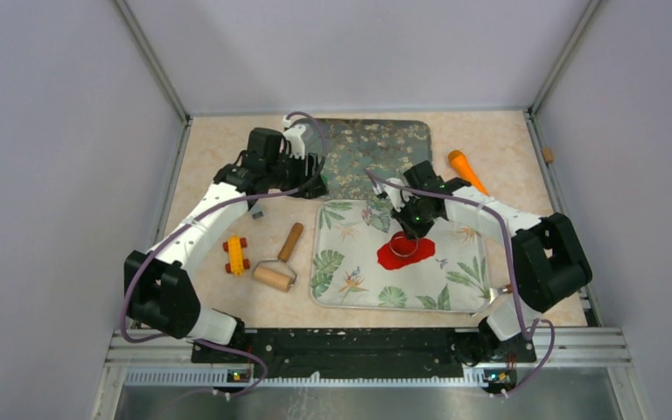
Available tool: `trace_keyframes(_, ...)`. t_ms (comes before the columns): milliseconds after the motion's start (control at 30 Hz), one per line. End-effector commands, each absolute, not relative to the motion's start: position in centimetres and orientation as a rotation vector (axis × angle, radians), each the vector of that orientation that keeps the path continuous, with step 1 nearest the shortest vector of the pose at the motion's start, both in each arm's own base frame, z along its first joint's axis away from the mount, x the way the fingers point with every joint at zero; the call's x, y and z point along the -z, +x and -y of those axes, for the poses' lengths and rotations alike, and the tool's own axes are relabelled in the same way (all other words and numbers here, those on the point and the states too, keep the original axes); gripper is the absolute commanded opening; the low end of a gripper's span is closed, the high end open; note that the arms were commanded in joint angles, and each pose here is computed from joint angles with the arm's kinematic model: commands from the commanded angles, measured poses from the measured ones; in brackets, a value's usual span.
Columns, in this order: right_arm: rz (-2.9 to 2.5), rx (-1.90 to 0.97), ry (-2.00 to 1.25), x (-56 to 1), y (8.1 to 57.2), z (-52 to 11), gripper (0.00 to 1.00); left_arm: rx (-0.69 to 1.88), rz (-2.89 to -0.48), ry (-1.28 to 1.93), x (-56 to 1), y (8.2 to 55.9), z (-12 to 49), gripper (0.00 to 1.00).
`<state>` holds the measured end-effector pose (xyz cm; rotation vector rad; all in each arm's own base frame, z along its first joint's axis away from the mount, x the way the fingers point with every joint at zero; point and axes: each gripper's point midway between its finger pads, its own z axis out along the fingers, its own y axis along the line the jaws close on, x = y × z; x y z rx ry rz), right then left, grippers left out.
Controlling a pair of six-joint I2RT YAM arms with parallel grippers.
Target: Roll out the dumpling wrappers from the dough
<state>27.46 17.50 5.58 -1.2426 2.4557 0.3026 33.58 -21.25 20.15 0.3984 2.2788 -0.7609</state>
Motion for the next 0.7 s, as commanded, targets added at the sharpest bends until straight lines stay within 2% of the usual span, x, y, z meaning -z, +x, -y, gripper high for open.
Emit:
trace_keyframes(0, -2.446, -0.334, -1.257, -5.9, 27.0, -18.3, 0.00, 0.765, -2.236, 0.403, -20.7, 33.9, 21.2, 0.57)
trace_keyframes(667, -2.467, -0.351, -1.279, -5.1, 26.1, -18.5, 0.00, 0.769, -2.240, 0.384, -20.3, 33.7, 20.8, 0.57)
